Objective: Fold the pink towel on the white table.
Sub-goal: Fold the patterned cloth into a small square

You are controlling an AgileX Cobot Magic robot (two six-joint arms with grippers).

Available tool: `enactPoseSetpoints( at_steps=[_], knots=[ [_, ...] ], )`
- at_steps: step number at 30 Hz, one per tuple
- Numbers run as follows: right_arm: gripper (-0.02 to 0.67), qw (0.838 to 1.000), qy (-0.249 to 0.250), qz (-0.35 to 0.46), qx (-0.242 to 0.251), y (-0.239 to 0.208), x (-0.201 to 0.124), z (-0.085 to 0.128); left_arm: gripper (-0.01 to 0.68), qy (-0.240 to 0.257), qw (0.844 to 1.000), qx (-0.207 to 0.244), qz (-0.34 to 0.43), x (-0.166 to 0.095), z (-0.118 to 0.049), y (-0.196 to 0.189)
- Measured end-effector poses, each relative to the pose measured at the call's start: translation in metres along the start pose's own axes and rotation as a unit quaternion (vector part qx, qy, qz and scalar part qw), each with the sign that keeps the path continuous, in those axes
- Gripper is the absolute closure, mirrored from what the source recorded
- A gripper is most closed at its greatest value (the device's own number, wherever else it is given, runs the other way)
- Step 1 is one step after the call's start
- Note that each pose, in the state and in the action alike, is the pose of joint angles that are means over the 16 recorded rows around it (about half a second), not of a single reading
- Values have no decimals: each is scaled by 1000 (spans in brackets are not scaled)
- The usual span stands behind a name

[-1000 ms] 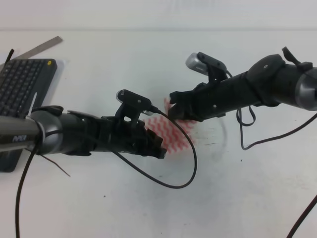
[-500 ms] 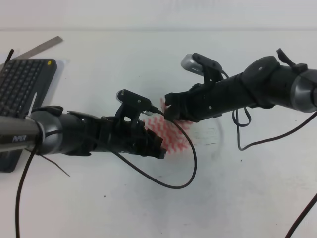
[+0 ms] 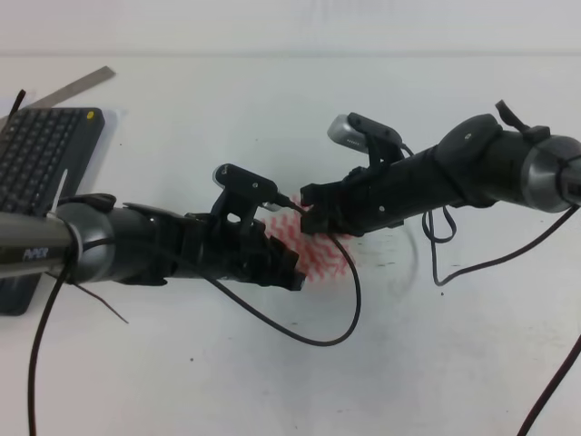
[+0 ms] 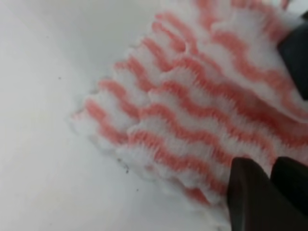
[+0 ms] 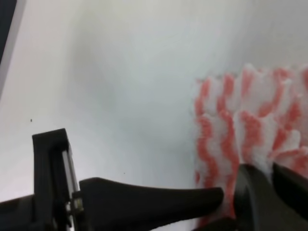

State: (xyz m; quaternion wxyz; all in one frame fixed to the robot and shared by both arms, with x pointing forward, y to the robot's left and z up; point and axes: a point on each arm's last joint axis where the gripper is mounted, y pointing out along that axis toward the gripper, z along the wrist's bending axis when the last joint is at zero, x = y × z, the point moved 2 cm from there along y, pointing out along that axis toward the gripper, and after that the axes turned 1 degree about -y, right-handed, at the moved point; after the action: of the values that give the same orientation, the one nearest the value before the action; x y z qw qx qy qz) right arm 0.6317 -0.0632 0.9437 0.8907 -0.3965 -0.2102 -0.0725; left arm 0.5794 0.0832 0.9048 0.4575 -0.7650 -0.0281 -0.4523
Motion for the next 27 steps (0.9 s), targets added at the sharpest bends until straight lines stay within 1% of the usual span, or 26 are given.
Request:
enactPoseSetpoints(
  at_steps=[8, 21, 27],
  knots=[
    [650, 1000, 3, 4, -1, 3, -1, -2, 664, 10, 1000, 17, -14, 9, 1, -10],
    [649, 1000, 7, -5, -4, 4, 0, -4, 664, 20, 994, 92, -46, 30, 10, -37],
    [649, 1000, 18, -8, -3, 7, 0, -6, 664, 17, 993, 110, -51, 33, 13, -42]
  ],
)
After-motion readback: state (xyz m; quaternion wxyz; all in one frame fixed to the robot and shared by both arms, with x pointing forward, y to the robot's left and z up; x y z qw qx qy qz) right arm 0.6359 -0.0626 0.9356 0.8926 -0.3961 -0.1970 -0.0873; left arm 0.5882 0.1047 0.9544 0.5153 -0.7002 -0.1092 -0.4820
